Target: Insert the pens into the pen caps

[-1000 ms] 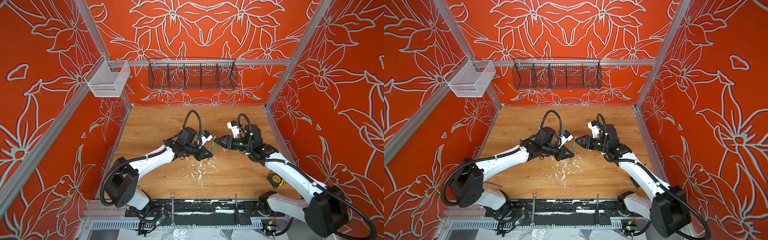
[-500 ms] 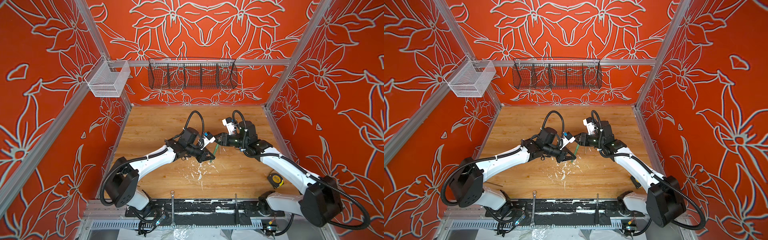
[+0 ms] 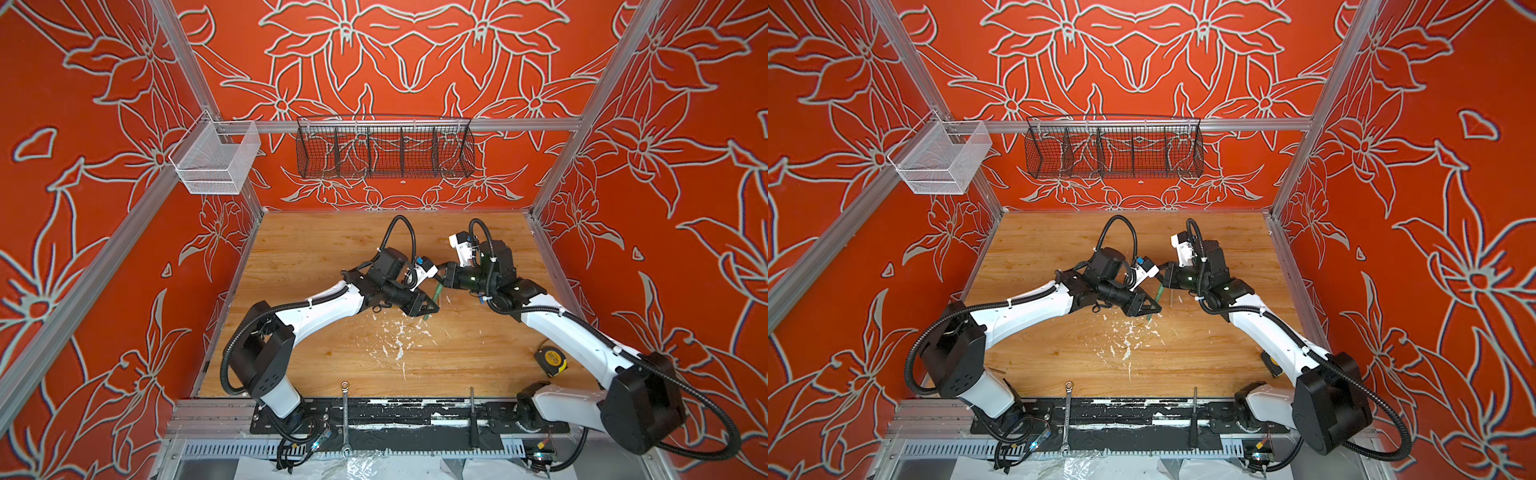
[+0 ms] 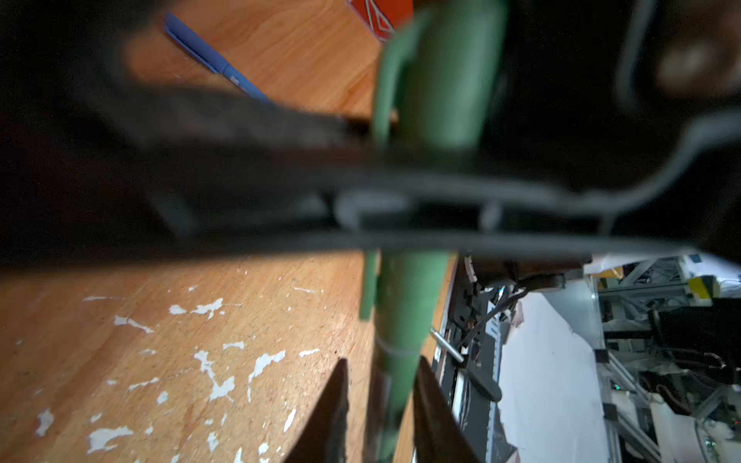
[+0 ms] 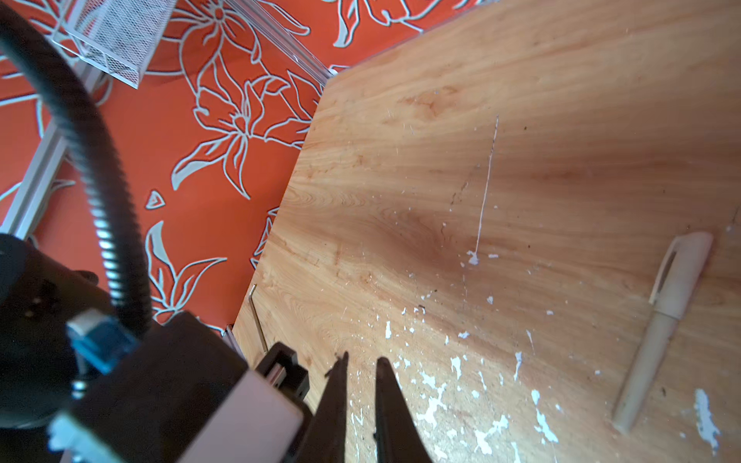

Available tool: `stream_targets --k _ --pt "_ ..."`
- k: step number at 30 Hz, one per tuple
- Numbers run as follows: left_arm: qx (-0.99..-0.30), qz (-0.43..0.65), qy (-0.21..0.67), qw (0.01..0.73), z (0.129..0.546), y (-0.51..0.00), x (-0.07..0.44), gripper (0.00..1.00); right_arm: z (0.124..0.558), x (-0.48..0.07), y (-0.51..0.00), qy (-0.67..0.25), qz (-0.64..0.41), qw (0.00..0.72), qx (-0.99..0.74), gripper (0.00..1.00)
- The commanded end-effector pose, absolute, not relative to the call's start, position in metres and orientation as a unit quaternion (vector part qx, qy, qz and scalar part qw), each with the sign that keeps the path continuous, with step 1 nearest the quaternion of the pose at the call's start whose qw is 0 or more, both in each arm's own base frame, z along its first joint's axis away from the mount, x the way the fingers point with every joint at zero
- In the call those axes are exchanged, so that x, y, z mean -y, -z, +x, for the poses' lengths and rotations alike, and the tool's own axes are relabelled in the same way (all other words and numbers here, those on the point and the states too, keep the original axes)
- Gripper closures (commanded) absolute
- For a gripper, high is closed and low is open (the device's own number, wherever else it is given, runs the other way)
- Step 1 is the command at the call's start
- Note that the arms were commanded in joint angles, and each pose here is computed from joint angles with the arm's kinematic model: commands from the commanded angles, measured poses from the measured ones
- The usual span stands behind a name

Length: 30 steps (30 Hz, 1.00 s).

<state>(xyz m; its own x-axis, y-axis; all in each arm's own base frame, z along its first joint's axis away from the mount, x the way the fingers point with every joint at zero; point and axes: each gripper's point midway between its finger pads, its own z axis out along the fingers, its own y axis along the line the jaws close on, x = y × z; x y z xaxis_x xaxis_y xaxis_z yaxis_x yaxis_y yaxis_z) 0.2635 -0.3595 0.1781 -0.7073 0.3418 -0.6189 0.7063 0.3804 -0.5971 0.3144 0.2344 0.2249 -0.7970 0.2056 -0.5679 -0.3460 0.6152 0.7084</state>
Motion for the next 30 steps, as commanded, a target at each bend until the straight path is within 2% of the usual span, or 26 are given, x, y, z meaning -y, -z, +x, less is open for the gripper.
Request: stream_targets --k 1,7,12,18,25,28,30 --pt "-0.796 0.324 0.465 0.212 0.267 -0.189 0.363 0.59 0.319 -0.226 -0.225 -0.425 -0.018 0.309 -0.851 1.00" --pt "-0.800 0.328 0.461 0.198 0.251 -0.177 0.352 0.51 0.326 -0.224 -0.224 -0.426 -0.013 0.304 -0.852 1.00" --pt "-0.793 0.329 0.481 0.177 0.237 -0.169 0.350 0.52 0.331 -0.225 -0.229 -0.437 -0.005 0.307 -0.845 1.00" --pt "-0.797 0.320 0.480 0.178 0.239 -0.163 0.350 0.66 0.329 -0.227 -0.231 -0.446 -0.008 0.301 -0.843 1.00" --pt "-0.795 0.319 0.477 0.195 0.248 -0.172 0.354 0.73 0.327 -0.228 -0.224 -0.447 -0.006 0.291 -0.846 1.00" --pt "-0.795 0.319 0.478 0.194 0.250 -0.173 0.357 1.00 0.327 -0.227 -0.222 -0.446 -0.002 0.292 -0.846 1.00" --pt "-0.804 0.309 0.470 0.194 0.255 -0.170 0.356 1.00 0.327 -0.225 -0.222 -0.445 0.002 0.296 -0.845 1.00"
